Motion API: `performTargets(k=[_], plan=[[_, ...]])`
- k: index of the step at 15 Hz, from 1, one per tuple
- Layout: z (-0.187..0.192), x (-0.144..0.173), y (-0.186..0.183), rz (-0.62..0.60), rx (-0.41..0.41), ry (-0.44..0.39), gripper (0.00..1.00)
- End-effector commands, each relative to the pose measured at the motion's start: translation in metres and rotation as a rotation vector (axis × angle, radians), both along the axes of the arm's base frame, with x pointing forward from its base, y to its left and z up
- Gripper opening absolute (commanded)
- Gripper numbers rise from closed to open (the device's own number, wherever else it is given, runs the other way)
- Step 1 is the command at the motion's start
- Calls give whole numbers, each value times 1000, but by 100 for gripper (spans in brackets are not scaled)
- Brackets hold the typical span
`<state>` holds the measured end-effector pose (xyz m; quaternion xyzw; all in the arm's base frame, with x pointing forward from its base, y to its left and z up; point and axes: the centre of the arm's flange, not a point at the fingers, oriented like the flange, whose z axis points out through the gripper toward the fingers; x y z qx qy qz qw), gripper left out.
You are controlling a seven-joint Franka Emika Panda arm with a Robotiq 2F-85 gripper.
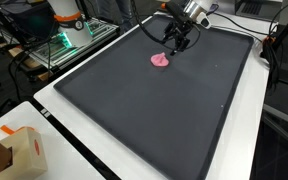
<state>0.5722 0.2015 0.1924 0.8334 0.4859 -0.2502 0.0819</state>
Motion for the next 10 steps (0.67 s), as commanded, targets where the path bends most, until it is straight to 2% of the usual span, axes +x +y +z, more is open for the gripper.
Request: performTargets(k=[1,6,10], plan=[[3,-34,-7,67,8,-13,100],[1,-43,-4,89,21,-29,100],[2,-37,-2,73,43,-71,100]])
